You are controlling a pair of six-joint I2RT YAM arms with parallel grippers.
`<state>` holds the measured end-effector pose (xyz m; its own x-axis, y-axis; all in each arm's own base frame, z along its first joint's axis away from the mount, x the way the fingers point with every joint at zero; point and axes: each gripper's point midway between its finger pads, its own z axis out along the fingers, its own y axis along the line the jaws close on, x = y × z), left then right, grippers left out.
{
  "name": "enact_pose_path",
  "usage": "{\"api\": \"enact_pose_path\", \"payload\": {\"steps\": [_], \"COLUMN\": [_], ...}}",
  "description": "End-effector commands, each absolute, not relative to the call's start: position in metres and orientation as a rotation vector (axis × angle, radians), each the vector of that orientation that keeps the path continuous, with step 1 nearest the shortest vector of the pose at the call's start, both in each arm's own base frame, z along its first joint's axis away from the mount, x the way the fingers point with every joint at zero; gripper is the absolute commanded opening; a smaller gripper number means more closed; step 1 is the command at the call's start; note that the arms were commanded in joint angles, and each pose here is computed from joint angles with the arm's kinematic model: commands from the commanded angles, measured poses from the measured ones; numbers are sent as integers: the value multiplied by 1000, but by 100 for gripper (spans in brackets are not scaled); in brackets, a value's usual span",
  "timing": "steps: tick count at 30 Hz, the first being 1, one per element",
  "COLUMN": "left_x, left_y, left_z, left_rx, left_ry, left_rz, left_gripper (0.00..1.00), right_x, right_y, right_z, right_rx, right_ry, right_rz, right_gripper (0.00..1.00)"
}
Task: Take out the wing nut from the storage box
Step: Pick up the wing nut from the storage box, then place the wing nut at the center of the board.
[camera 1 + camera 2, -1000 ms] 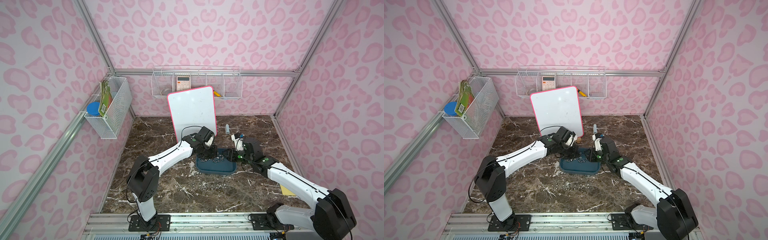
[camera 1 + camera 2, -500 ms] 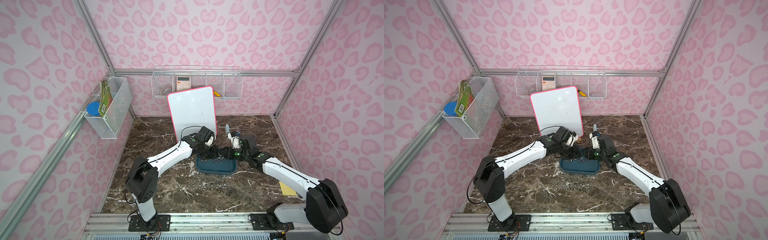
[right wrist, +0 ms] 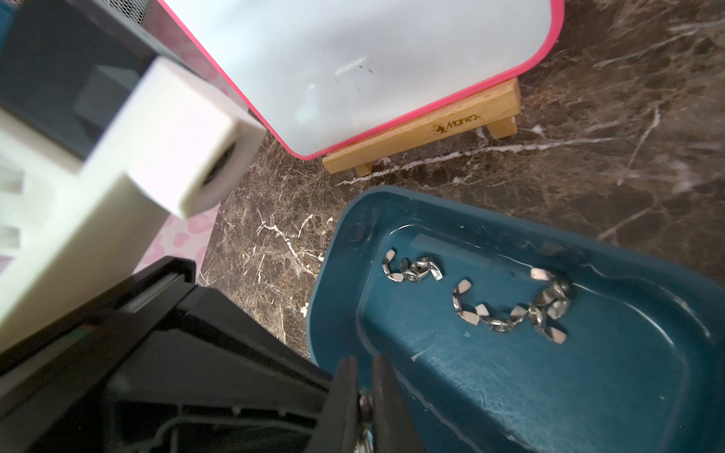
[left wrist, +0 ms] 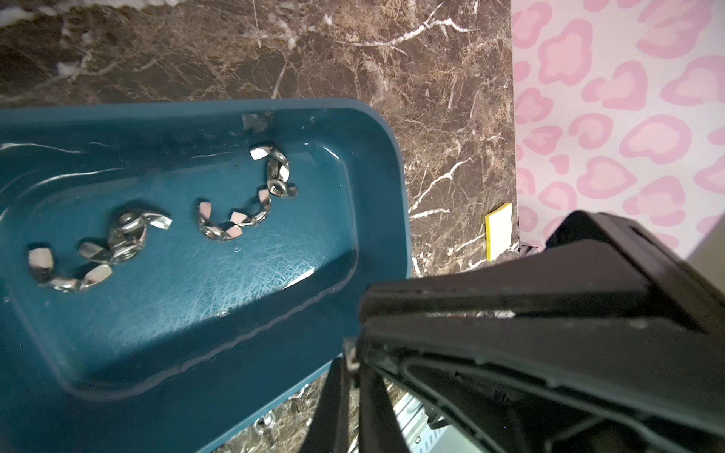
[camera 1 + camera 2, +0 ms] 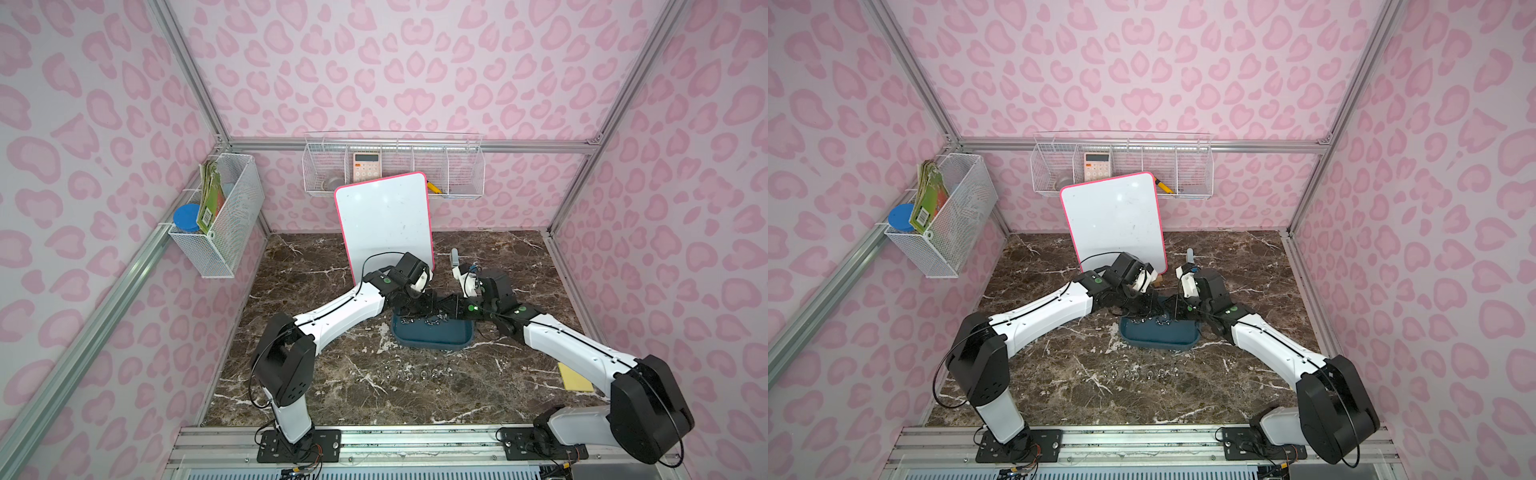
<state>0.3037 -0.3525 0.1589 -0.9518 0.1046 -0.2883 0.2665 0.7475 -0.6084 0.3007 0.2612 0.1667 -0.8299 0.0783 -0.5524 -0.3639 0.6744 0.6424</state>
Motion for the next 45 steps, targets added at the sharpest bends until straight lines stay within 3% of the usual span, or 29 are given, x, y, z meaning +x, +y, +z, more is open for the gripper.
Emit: {"api": "enact_pose_path", "payload": {"steps": [1,11,14,18,24,27,32,33,45], "left_x": [307,304,303,302,304,307,315,317,331], "left_y": [-358,-357,-355,-351,-341,-334,-320,-317,-278], "left_z": [169,169,169,170,170,172,179,180,188], "left_rx": [300,294,292,285,263,239,190,180,62], "left_ry": [2671,2673,2673,2672,2678,2674,2653,2651,2613], "left_rz": [-1040,-1048,-1044,-1023,-959,-942,-928,-925,-846], "left_gripper": [3,18,35,38,57,61,85,98,98], "right_x": [299,296,296,296,291,283,264,259,213], "right_y": [262,256,252,242,212,197,178,173,142], "right_z": [168,168,169,164,153,146,133,129,72], "right_rx": [-218,-202,-191,-161,-112,-95,-63,-52,32], "right_ry": [2330,2331,2332,2348,2399,2432,2490,2506,2724], "right_rz": [1075,1050,1029,994,863,782,696,680,507], "right_gripper": [0,0,0,0,0,0,0,0,0]}}
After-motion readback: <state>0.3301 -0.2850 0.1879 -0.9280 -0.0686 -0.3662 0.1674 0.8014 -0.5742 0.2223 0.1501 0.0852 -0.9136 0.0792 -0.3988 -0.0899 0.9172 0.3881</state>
